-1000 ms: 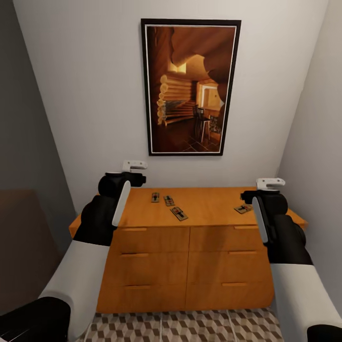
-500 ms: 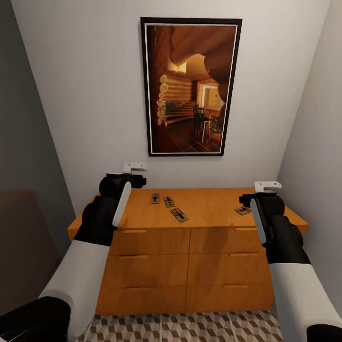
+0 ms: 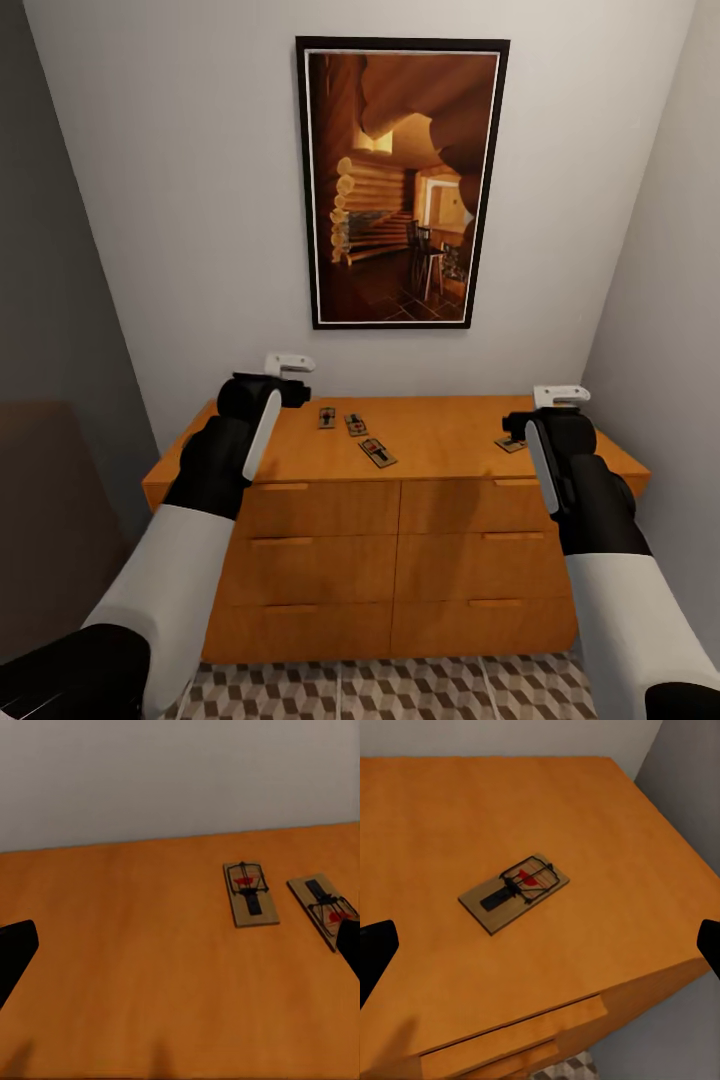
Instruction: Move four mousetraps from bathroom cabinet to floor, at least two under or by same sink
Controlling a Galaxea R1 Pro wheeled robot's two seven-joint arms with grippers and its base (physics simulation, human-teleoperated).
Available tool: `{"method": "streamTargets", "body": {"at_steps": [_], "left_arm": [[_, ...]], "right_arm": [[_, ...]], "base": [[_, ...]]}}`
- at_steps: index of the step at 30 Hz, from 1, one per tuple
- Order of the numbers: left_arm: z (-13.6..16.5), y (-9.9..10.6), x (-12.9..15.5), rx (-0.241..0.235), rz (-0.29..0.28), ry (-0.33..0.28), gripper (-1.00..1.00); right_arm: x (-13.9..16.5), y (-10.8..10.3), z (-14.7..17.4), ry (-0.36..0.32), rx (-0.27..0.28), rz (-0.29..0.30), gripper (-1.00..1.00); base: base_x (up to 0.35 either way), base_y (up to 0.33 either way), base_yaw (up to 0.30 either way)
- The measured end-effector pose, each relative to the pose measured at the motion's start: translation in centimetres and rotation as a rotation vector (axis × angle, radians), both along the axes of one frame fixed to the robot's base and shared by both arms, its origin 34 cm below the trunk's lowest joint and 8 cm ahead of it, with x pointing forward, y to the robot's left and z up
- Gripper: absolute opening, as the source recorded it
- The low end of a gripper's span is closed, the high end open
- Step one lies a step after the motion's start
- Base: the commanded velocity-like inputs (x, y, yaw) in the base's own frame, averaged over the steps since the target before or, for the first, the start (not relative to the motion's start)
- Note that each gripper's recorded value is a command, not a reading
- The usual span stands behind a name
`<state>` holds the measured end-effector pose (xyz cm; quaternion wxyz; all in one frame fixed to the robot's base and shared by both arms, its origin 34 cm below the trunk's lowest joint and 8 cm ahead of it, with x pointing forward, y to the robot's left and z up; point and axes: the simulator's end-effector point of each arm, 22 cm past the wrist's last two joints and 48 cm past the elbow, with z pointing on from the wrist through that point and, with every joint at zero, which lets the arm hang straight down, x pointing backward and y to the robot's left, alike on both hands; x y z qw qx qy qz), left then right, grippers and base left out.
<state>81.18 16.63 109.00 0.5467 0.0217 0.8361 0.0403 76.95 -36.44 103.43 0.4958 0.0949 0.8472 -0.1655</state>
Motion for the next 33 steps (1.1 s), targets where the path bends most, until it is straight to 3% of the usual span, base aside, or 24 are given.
{"method": "streamTargets", "body": {"at_steps": [12,28,32,33], "left_arm": [[-2.1,0.0,0.3,0.012,0.0,0.046,1.0],[-1.9,0.2,0.5,0.009,0.005,0.031,1.0],[-2.2,0.2,0.4,0.01,0.006,0.043,1.0],[-2.2,0.6,0.3,0.012,0.013,0.05,1.0]], "right_arm": [[0.1,0.4,-0.4,0.008,0.006,0.009,1.0],[0.7,4.1,-0.8,0.008,0.062,0.071,1.0],[1.4,5.6,0.1,-0.007,0.098,0.117,1.0],[2.6,7.5,2.1,-0.038,0.144,0.188,1.0]], "base": [[0.0,0.0,0.0],[0.0,0.0,0.0],[0.0,0.0,0.0],[0.0,0.0,0.0]]}}
